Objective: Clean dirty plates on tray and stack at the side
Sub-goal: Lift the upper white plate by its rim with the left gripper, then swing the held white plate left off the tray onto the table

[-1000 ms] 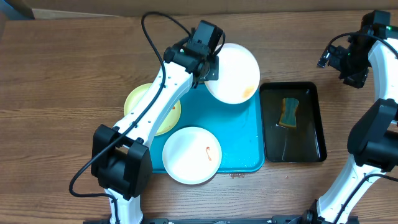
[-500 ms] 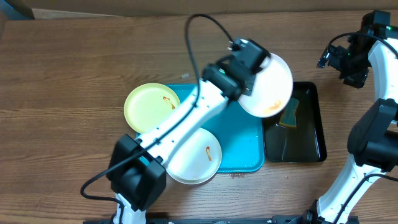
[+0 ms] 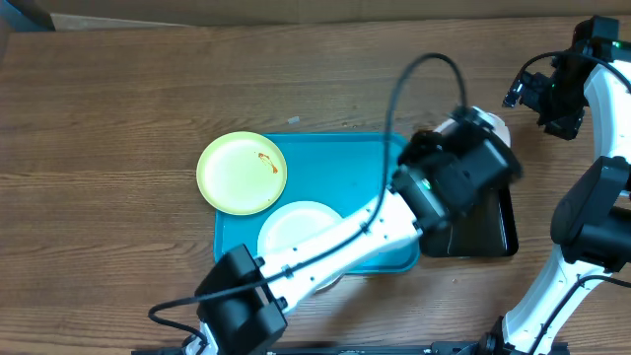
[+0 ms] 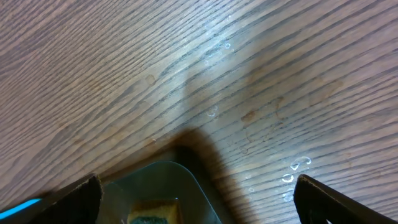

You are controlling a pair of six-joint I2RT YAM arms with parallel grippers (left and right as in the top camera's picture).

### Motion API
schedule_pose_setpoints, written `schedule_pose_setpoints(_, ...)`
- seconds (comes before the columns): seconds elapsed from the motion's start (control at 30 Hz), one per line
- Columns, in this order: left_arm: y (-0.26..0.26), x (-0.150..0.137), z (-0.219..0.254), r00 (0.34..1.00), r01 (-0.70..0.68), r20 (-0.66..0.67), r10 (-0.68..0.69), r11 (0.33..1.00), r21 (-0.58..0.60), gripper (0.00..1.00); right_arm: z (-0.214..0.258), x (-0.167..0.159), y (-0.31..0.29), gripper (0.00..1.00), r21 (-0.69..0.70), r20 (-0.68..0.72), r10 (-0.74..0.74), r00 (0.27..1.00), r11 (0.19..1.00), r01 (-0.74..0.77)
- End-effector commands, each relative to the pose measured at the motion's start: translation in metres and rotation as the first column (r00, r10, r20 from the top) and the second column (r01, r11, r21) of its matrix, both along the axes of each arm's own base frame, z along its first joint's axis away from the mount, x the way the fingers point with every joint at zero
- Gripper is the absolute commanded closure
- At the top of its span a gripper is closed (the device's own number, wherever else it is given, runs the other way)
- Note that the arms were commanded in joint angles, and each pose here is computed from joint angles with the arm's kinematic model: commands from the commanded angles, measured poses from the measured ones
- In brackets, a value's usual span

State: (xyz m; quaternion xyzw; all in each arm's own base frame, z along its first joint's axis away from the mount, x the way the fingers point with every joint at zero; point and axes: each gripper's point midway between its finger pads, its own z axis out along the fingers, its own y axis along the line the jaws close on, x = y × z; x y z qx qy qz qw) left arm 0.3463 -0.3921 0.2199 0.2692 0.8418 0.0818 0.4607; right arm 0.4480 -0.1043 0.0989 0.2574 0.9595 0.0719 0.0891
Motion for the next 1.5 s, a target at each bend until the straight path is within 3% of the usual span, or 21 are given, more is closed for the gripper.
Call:
schedule_pose_setpoints(0.0, 0.002, -0.001, 0.033, 0.984, -0.042, 0.178, 0.019, 0.991, 0.125, 0.96, 0.017, 0.005, -0.002, 0.0, -0.008, 0.047, -0.005, 0.999, 1.0, 0.005)
schedule_pose_setpoints(0.47, -0.019, -0.032, 0.062, 0.946, -0.025, 0.318, -0.062, 0.965, 0.262, 0.96, 0.017, 0.005, -0.002, 0.0, -0.008, 0.047, -0.005, 0.999, 1.0, 0.005)
schedule_pose_setpoints(1.2, -0.013, -0.022, 0.051, 0.963, -0.048, 0.269, 0.009, 0.989, 0.139, 0.96, 0.017, 0.005, -0.002, 0.0, -0.007, 0.047, -0.005, 0.999, 1.0, 0.005)
schedule_pose_setpoints(1.27, -0.012, -0.02, 0.043, 0.974, -0.046, 0.227, 0.024, 0.995, 0.093, 0.96, 0.017, 0.005, -0.002, 0.0, -0.008, 0.047, -0.005, 0.999, 1.0, 0.005)
schedule_pose_setpoints(1.37, -0.017, -0.02, 0.011, 0.999, 0.018, 0.036, -0.018, 1.0, -0.007, 0.96, 0.017, 0.005, -0.002, 0.0, -0.008, 0.047, -0.005, 0.999, 1.0, 0.005)
schedule_pose_setpoints(1.47, -0.014, -0.017, -0.017, 0.984, 0.037, -0.172, -0.057, 0.993, -0.117, 0.96, 0.017, 0.005, -0.002, 0.0, -0.008, 0.047, -0.005, 0.999, 1.0, 0.005)
